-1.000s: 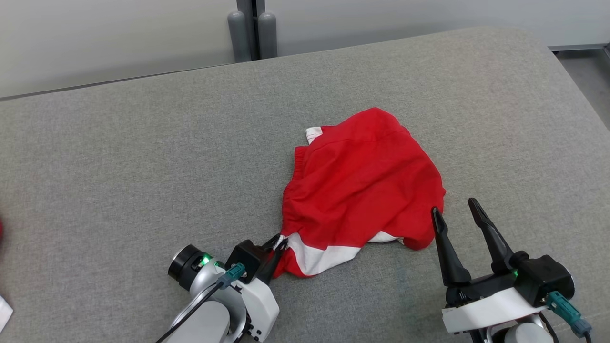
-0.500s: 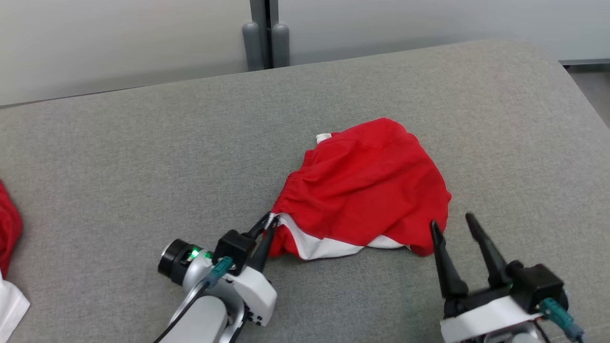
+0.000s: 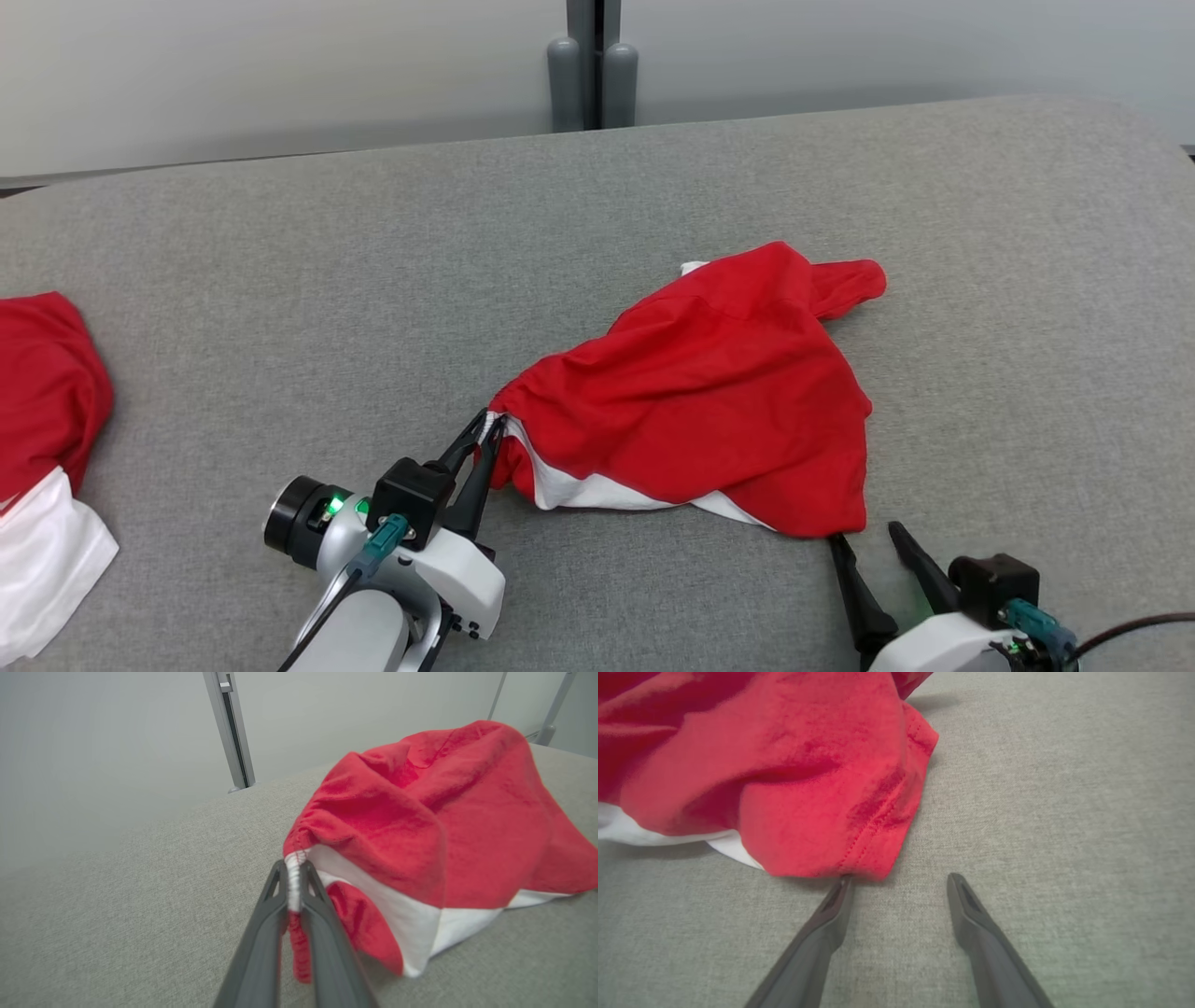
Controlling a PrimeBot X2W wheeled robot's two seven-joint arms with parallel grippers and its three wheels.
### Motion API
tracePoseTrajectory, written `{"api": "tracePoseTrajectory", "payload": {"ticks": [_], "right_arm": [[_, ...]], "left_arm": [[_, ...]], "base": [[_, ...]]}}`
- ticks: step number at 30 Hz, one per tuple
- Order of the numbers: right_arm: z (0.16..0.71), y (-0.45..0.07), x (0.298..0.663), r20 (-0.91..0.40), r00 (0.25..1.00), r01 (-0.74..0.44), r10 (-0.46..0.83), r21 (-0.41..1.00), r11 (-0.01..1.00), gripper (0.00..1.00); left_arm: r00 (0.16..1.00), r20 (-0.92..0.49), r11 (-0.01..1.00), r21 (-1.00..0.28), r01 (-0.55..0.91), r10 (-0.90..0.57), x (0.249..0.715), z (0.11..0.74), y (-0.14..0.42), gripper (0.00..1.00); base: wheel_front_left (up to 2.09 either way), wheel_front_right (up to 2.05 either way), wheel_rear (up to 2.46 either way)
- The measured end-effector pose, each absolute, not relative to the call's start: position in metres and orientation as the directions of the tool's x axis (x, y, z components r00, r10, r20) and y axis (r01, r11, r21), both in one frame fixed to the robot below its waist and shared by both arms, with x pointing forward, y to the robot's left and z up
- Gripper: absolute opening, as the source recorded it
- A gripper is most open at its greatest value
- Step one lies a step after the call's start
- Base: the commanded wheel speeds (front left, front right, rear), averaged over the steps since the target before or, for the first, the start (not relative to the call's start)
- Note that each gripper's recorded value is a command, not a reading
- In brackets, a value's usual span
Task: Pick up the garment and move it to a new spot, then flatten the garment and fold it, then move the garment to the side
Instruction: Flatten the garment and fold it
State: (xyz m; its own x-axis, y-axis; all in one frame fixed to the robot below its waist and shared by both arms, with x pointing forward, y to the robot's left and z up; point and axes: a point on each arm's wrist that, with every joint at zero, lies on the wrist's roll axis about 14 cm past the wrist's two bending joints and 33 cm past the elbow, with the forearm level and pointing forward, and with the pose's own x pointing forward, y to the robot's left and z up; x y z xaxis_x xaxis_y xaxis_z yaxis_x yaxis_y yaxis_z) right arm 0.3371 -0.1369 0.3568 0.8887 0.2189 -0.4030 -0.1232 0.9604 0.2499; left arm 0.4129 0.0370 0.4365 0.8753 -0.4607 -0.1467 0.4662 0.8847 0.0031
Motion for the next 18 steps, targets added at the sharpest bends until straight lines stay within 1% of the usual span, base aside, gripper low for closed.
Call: {"api": "tracePoseTrajectory", "payload": {"ticks": [4,5,6,7,10,12,15,18], "right_arm": [[0.355,-0.126,0.344,-0.409,0.876,-0.158,0.256,0.257,0.953,1.00],[0.354,-0.122,0.344,-0.411,0.871,-0.169,0.268,0.262,0.950,0.61],[0.354,-0.119,0.345,-0.410,0.868,-0.176,0.278,0.269,0.947,0.18],[0.356,-0.116,0.347,-0.405,0.867,-0.186,0.289,0.275,0.943,0.00],[0.364,-0.109,0.353,-0.378,0.871,-0.202,0.313,0.304,0.931,0.00],[0.381,-0.111,0.364,-0.324,0.888,-0.237,0.326,0.285,0.929,0.00],[0.413,-0.140,0.382,-0.227,0.933,-0.225,0.280,0.238,0.945,0.00],[0.444,-0.165,0.388,-0.139,0.958,-0.223,0.249,0.180,0.958,0.00]], "left_arm": [[0.878,-0.154,0.889,0.001,0.458,-0.453,0.413,0.433,0.041,0.00],[0.878,-0.156,0.889,0.000,0.458,-0.452,0.413,0.433,0.041,0.00],[0.878,-0.157,0.889,-0.001,0.458,-0.452,0.413,0.432,0.041,0.00],[0.878,-0.157,0.889,-0.003,0.458,-0.453,0.413,0.432,0.041,0.00],[0.878,-0.157,0.889,-0.004,0.458,-0.453,0.414,0.431,0.041,0.00],[0.881,-0.149,0.891,-0.003,0.454,-0.450,0.415,0.434,0.041,0.00],[0.897,-0.136,0.905,0.008,0.426,-0.421,0.420,0.438,0.048,0.00],[0.902,-0.125,0.910,-0.031,0.414,-0.414,0.418,0.443,0.048,0.00]], "base": [[0.00,0.00,0.00],[0.00,0.00,0.00],[0.00,0.00,0.00],[0.00,0.00,0.00],[0.00,0.00,0.00],[0.00,0.00,0.00],[0.00,0.00,0.00],[0.00,0.00,0.00]]}}
